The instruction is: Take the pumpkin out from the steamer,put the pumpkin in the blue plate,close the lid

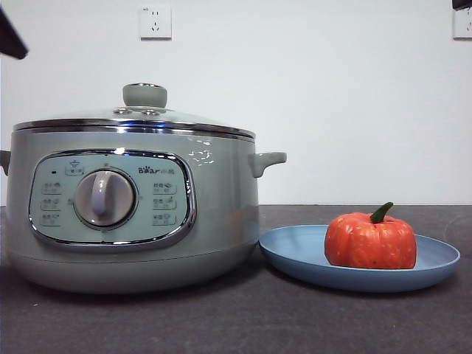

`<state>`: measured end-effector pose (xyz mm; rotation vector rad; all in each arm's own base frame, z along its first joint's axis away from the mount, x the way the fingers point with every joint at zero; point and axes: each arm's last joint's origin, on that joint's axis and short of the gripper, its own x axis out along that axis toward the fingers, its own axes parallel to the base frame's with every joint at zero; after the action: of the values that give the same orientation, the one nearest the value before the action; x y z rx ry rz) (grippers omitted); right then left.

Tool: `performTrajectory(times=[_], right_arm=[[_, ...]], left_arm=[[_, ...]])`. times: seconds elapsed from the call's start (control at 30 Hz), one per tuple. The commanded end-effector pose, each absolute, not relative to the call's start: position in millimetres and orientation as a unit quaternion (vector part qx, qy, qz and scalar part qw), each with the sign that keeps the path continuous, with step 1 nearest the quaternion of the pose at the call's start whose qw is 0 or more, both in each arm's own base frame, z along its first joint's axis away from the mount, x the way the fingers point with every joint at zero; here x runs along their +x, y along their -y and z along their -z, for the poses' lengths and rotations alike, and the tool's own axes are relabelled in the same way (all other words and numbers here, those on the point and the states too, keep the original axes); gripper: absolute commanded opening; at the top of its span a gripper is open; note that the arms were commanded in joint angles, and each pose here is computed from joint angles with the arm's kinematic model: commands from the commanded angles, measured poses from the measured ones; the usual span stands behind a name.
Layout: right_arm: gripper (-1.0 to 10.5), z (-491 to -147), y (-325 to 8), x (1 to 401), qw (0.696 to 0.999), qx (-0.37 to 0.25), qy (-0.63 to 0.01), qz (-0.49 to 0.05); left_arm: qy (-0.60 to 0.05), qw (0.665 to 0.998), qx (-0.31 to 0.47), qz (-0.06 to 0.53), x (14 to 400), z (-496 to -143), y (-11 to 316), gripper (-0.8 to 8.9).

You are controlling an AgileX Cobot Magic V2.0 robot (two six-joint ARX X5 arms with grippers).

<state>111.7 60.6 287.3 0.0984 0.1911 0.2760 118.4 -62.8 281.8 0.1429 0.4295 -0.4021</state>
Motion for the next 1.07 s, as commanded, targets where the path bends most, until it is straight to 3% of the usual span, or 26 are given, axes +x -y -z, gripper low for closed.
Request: performTrajectory(times=[0.03,0.23,0.4,0.7,1.07], right_arm=[[0.0,-287,-61,112,0.985,0.054,-0.094,-0.136],[0.0,-287,-61,112,0.985,0.054,-0.094,-0.135],[0.0,-287,-61,112,0.985,0.054,-0.094,-0.136],[0.0,-287,-61,112,0.985,0.054,-0.094,-0.136],[0.0,-287,-61,112,0.985,0.054,-0.094,-0.136]], left_arm=[[-0.205,0.958,0.063,0.188,101,-284,50,-0.03],[-0.107,0.989,0.018,0.103,71,-277,20,-0.03],[-0.025,0.999,-0.001,0.021,74,-245,8,-0.03],[-0.077,0.997,-0.003,0.017,92,-180,4,-0.03],[-0.119,0.992,-0.038,0.005,97,-144,3,-0.03]])
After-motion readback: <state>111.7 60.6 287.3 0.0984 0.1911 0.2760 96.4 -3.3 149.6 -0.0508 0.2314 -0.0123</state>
